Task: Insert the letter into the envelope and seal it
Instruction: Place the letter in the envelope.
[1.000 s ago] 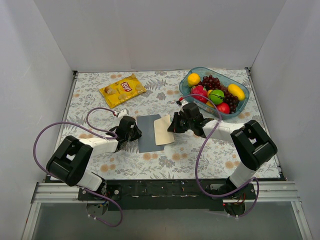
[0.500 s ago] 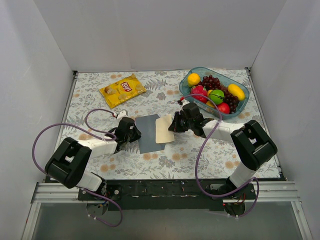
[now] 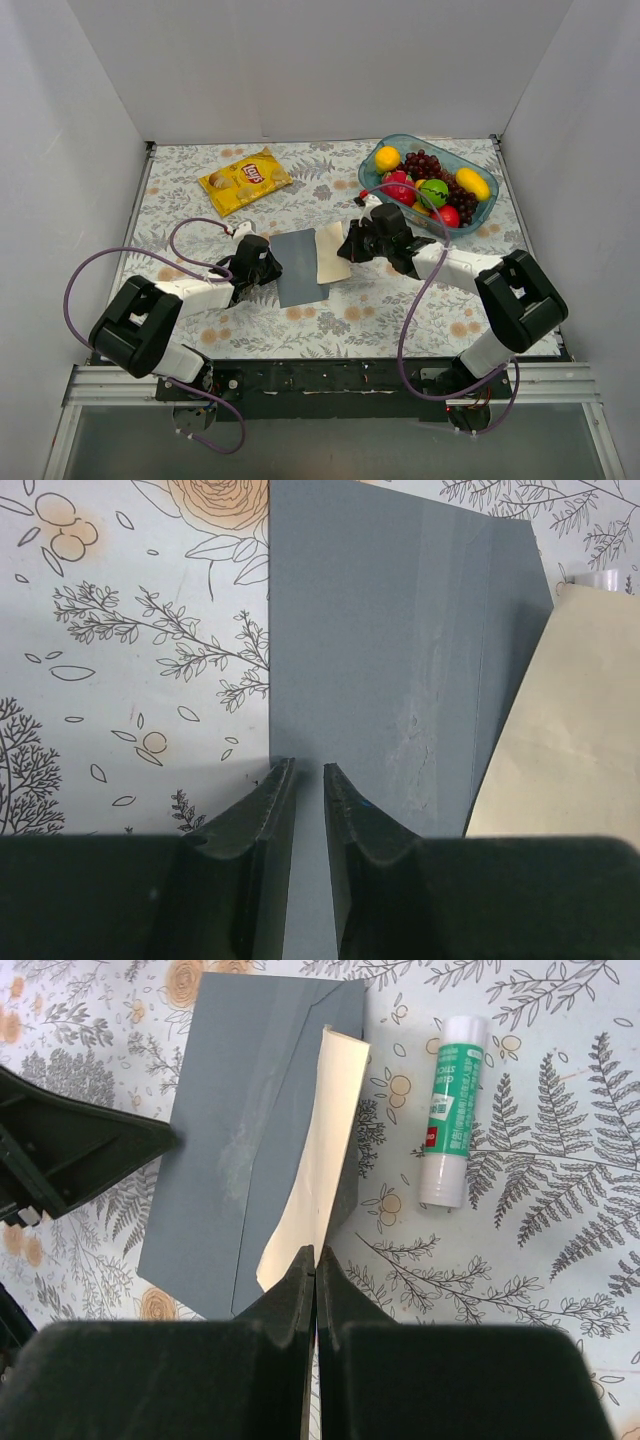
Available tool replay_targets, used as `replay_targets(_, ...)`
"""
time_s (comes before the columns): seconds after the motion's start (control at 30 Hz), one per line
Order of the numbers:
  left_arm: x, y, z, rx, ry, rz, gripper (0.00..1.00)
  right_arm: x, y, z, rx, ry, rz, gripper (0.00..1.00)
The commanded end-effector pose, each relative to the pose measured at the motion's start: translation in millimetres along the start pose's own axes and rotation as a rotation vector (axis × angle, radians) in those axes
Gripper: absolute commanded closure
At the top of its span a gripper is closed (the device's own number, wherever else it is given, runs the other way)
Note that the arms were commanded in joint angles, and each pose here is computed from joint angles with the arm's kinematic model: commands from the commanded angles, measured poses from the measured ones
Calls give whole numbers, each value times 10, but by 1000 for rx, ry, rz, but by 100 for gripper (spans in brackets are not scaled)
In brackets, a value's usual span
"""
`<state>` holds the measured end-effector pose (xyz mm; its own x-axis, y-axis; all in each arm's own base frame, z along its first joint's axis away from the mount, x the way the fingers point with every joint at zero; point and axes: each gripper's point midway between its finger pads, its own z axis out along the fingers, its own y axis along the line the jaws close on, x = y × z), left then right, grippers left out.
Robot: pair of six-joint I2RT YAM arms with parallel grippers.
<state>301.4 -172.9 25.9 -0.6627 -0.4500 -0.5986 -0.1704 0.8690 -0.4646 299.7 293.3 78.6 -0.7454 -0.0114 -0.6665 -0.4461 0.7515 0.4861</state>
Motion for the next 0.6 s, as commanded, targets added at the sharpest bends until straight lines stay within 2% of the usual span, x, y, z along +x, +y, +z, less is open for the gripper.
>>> replay_targets(0.0, 96, 119, -38, -36, 38, 15, 83, -140, 156, -97, -73, -66, -92, 99)
replay_targets(0.57, 105, 117, 4, -44, 48, 26, 83, -49, 244, -85, -153, -47, -130, 99)
